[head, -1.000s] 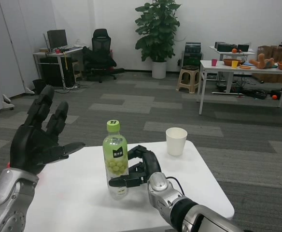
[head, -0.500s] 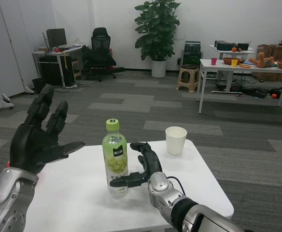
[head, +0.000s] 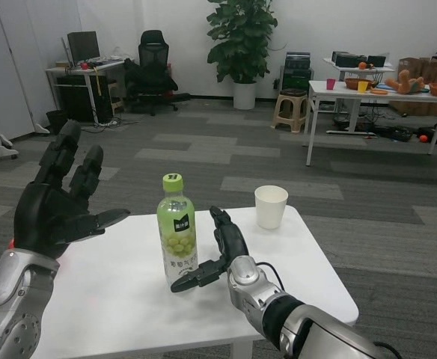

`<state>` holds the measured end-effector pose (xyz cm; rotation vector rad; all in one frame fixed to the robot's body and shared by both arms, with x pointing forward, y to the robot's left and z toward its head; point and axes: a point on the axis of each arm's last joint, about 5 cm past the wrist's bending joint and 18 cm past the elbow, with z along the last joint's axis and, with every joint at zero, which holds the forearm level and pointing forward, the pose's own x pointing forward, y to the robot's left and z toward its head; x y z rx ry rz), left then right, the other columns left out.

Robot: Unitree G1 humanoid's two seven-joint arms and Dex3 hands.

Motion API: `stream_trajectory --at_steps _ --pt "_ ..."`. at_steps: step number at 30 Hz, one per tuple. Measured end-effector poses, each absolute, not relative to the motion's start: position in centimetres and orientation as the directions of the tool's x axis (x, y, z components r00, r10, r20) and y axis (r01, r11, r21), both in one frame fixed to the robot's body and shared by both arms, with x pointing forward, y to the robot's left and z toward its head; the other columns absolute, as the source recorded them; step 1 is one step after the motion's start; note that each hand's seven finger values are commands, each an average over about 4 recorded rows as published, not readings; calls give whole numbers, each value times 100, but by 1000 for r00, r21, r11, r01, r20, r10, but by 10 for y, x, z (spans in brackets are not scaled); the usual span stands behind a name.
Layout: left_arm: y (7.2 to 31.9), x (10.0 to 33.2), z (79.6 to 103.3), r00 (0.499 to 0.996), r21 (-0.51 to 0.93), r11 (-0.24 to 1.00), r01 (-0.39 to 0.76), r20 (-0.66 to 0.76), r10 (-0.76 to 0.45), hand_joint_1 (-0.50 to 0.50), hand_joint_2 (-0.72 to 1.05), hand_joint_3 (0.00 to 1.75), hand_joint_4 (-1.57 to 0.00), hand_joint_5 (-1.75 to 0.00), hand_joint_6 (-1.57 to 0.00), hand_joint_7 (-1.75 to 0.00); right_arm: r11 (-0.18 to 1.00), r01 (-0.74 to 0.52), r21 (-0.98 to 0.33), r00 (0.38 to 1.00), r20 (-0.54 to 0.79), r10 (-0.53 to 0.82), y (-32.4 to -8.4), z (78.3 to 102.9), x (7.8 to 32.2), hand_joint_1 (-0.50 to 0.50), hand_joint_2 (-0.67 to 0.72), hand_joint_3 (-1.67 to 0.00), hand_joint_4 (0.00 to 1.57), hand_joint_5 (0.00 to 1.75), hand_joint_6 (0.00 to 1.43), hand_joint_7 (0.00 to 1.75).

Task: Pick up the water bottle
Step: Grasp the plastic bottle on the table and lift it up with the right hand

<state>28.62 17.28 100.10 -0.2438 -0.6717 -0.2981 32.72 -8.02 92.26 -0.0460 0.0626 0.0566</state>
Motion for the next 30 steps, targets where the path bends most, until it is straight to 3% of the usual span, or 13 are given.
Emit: stream_trajectory --at_steps 14,21,24,27,29,30 --pt "171 286 1001 743 -125 927 353 640 -196 -50 52 9 0 0 0 0 997 -63 -43 993 -100 58 -70 917 323 -46 22 -8 0 0 0 0" --pt "170 287 1002 740 -126 925 358 642 -200 -50 52 9 0 0 0 0 996 -70 -53 993 -101 64 -67 917 323 -46 14 -8 0 0 0 0" --pt "170 287 1001 740 -127 924 361 642 -200 -50 52 9 0 0 0 0 996 -70 -56 993 -104 64 -66 916 322 -46 3 -8 0 0 0 5" --pt "170 287 1001 740 -127 923 363 641 -203 -50 52 9 0 0 0 0 996 -68 -61 993 -104 62 -65 916 322 -46 -10 -8 28 0 5 14" --pt "169 287 1001 740 -127 923 364 641 -204 -50 52 9 0 0 0 0 995 -71 -65 993 -104 64 -64 916 321 -46 -18 -8 65 0 21 23" --pt "169 287 1001 740 -126 922 365 640 -205 -50 52 9 0 0 0 0 995 -72 -66 992 -104 65 -64 916 321 -45 -21 -8 91 2 39 33"
